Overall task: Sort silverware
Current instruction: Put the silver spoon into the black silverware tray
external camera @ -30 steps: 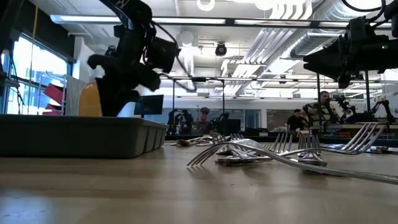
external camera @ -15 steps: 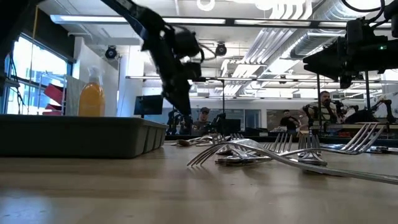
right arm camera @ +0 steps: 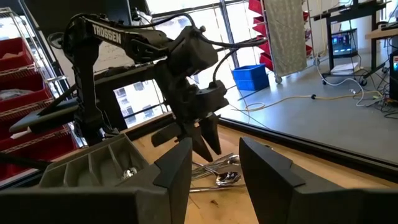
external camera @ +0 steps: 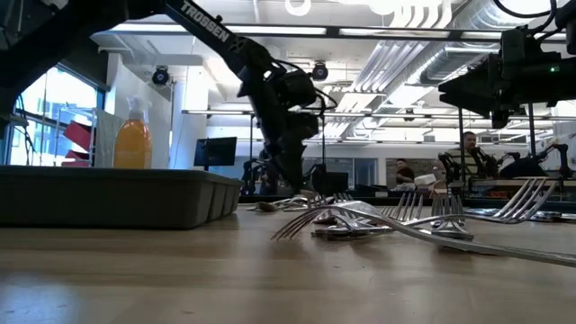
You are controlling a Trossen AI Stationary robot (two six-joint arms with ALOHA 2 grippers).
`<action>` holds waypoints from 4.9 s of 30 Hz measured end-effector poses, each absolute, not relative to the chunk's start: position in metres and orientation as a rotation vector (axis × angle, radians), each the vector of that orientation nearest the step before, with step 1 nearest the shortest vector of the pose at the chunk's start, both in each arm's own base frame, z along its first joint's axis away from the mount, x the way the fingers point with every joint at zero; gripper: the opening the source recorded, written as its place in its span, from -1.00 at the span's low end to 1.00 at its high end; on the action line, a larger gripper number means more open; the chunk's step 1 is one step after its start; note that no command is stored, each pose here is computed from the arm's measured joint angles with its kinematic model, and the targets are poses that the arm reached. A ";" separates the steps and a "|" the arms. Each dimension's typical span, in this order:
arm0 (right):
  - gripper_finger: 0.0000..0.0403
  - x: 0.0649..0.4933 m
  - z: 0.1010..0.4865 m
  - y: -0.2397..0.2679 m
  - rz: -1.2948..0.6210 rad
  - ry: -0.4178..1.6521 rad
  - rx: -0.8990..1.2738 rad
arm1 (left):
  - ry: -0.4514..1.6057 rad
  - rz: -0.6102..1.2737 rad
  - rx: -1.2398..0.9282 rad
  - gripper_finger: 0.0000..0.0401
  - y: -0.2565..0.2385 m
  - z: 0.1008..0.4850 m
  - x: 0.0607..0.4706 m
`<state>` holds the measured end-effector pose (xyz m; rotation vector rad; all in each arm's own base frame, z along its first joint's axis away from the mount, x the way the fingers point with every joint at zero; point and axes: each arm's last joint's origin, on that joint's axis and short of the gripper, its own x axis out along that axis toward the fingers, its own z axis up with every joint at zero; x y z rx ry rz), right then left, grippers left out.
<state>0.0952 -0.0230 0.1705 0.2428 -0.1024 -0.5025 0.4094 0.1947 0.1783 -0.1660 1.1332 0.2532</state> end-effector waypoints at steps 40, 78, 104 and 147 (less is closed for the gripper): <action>-0.40 0.095 0.171 -0.023 -0.500 -0.110 0.244 | 1.228 0.391 -0.102 -0.71 0.159 0.131 0.445; -0.40 0.095 0.170 -0.023 -0.499 -0.103 0.260 | 1.392 0.319 0.409 -1.00 0.075 0.237 0.438; -0.40 0.096 0.170 -0.023 -0.488 -0.099 0.264 | 1.373 -0.001 0.035 -1.00 0.101 0.223 0.402; -0.40 0.095 0.170 -0.023 -0.511 -0.104 0.253 | 1.076 -0.189 0.500 -0.88 0.018 0.124 0.473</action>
